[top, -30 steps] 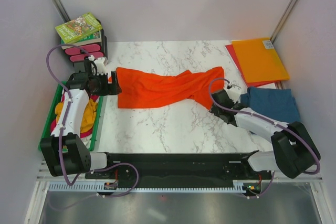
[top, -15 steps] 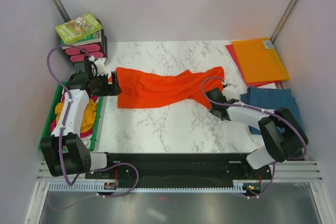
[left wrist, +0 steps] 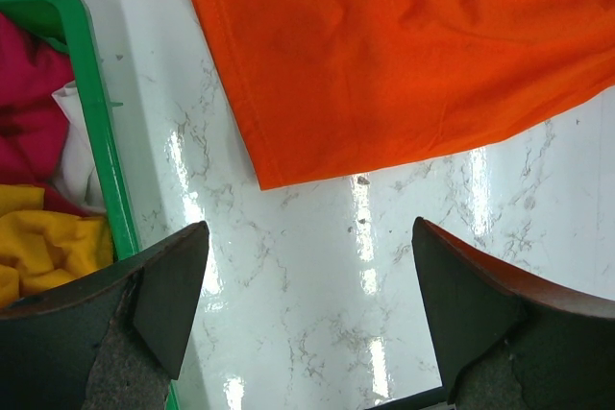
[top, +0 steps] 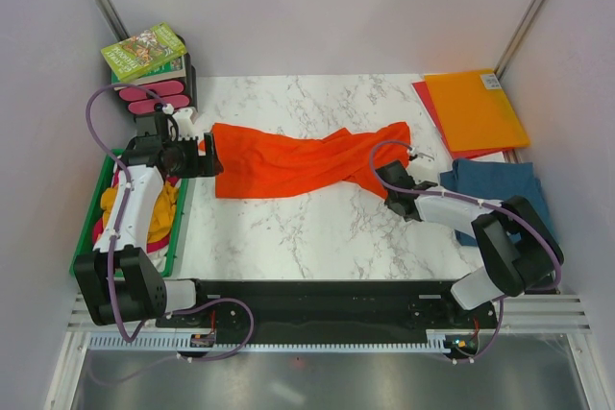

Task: Fold and stack the t-shirts
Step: Flatten the tshirt out

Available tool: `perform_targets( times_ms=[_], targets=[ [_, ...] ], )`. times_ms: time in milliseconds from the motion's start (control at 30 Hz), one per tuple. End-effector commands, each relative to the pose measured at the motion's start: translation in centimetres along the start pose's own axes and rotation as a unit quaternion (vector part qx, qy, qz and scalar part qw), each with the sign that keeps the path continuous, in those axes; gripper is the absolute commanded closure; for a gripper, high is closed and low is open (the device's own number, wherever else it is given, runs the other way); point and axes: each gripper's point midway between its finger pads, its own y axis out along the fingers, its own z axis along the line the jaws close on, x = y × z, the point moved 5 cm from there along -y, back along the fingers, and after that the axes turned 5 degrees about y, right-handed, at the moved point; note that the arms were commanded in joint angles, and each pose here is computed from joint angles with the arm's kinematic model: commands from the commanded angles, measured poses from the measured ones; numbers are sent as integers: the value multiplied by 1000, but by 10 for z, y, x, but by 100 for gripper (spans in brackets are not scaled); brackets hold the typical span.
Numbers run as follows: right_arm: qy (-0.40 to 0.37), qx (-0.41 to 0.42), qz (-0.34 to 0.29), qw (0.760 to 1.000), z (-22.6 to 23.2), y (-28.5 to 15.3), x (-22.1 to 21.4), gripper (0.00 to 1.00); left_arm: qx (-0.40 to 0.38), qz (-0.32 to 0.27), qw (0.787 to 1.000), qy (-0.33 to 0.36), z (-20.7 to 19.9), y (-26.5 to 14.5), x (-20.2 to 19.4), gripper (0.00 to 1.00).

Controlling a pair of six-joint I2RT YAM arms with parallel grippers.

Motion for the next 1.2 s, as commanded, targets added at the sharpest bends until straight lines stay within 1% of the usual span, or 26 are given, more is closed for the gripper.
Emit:
perform_targets(
  times_ms=[0, 167, 233, 467, 500, 533, 600, 633, 733, 767, 867, 933, 1033, 1167],
  targets=[
    [-31, -41, 40, 998, -25, 2, -23, 100, -9, -17, 1000, 17, -2, -4, 3, 7],
    [-32, -39, 26, 998, -26, -1, -17, 100, -9, -9, 1000, 19, -1, -1, -2, 7],
    [-36, -32, 13, 999, -24, -7, -14, 100, -10, 4, 1000, 15, 0, 5, -7, 8],
    [-46, -29, -8, 999, -25, -18, -6, 100, -21, 90, 995, -26, 7, 35, -32, 8],
    [-45, -28, -9, 999, -25, -18, -6, 100, -22, 98, 994, -31, 7, 38, -34, 9],
    [-47, -27, -9, 999, -25, -19, -6, 100, -26, 121, 992, -39, 9, 45, -41, 10],
    [-45, -28, -7, 999, -24, -18, -7, 100, -27, 138, 989, -41, 10, 53, -45, 14],
    [-45, -27, -7, 999, -24, -18, -7, 100, -25, 157, 986, -43, 12, 59, -51, 16],
    [-47, -29, -5, 998, -23, -17, -8, 100, -26, 184, 982, -36, 10, 69, -62, 21],
    [-47, -30, -5, 998, -23, -16, -8, 100, -24, 199, 979, -36, 11, 76, -69, 24],
    [-48, -27, -3, 998, -21, -16, -9, 100, -21, 209, 977, -39, 14, 85, -77, 27],
    [-49, -26, -4, 998, -20, -16, -10, 100, -17, 198, 979, -40, 16, 91, -76, 28],
    [-49, -24, -4, 998, -18, -16, -10, 100, -17, 201, 979, -43, 16, 97, -78, 29],
    [-50, -21, -7, 999, -17, -17, -10, 100, -9, 195, 980, -44, 20, 106, -76, 37]
  ],
)
